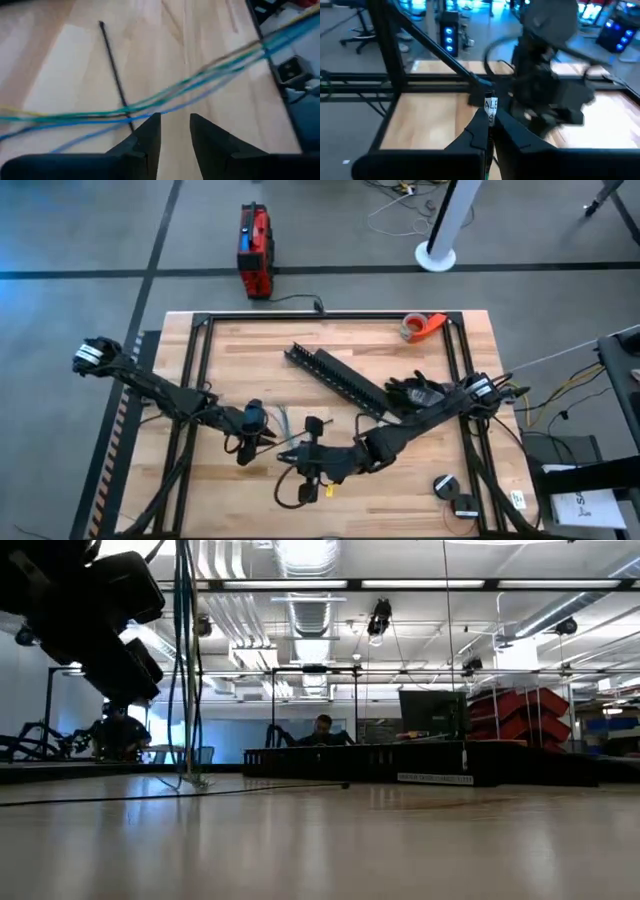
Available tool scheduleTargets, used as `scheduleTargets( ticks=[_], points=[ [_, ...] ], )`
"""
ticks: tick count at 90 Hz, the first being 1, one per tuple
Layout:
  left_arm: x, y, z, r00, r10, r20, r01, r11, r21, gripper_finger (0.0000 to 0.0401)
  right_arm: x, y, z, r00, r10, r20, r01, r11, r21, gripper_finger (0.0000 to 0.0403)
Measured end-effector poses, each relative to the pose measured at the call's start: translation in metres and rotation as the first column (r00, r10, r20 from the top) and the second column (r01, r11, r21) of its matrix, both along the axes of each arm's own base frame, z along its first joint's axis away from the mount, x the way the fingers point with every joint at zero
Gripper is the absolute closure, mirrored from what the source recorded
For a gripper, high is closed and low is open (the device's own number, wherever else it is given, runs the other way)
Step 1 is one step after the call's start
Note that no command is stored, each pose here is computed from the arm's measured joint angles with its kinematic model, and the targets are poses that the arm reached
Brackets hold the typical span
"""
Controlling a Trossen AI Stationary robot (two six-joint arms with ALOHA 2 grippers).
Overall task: Ziptie cables
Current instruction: Wrap the zip tie around the cable bundle
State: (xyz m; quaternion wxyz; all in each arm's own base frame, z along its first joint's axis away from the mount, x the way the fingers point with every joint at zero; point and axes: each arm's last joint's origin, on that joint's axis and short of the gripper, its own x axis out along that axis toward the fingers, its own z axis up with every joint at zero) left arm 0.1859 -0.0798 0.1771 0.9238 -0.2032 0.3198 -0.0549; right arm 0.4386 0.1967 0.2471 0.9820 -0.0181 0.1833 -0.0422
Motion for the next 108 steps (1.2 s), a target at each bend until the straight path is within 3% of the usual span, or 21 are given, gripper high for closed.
scheduleTargets(
  ticks=[13,39,57,71,82,92,108],
  points=[
    [-0.004,-0.013,-0.001,0.999,-0.042,-0.001,0.042,0.998,-0.037,0.0338,-0.013,0.010,-0.026,0.997,-0.015,-0.072,0.020,0.998,0.066,0.0401],
    [-0.004,-0.021,-0.009,0.997,-0.075,-0.028,0.074,0.997,-0.009,0.0363,-0.037,0.020,-0.065,0.984,-0.075,-0.163,0.106,0.976,0.191,0.0387],
    [-0.003,-0.022,-0.022,0.991,-0.084,-0.104,0.089,0.995,0.043,0.0361,-0.045,0.024,-0.072,0.973,-0.102,-0.209,0.152,0.958,0.241,0.0304],
    [-0.007,-0.020,-0.027,0.979,-0.130,-0.159,0.151,0.980,0.127,0.0347,-0.048,0.028,-0.069,0.975,-0.079,-0.206,0.128,0.963,0.236,0.0236],
    [-0.011,-0.018,-0.030,0.967,-0.152,-0.204,0.185,0.971,0.151,0.0338,-0.050,0.028,-0.059,0.979,-0.057,-0.194,0.104,0.964,0.243,0.0205],
    [-0.015,-0.017,-0.033,0.946,-0.169,-0.275,0.209,0.970,0.122,0.0335,-0.050,0.028,-0.057,0.980,-0.044,-0.192,0.089,0.969,0.229,0.0190],
    [-0.022,-0.017,-0.037,0.904,-0.172,-0.392,0.183,0.983,-0.007,0.0340,-0.043,0.020,-0.061,0.981,-0.057,-0.187,0.096,0.973,0.209,0.0183]
  ],
)
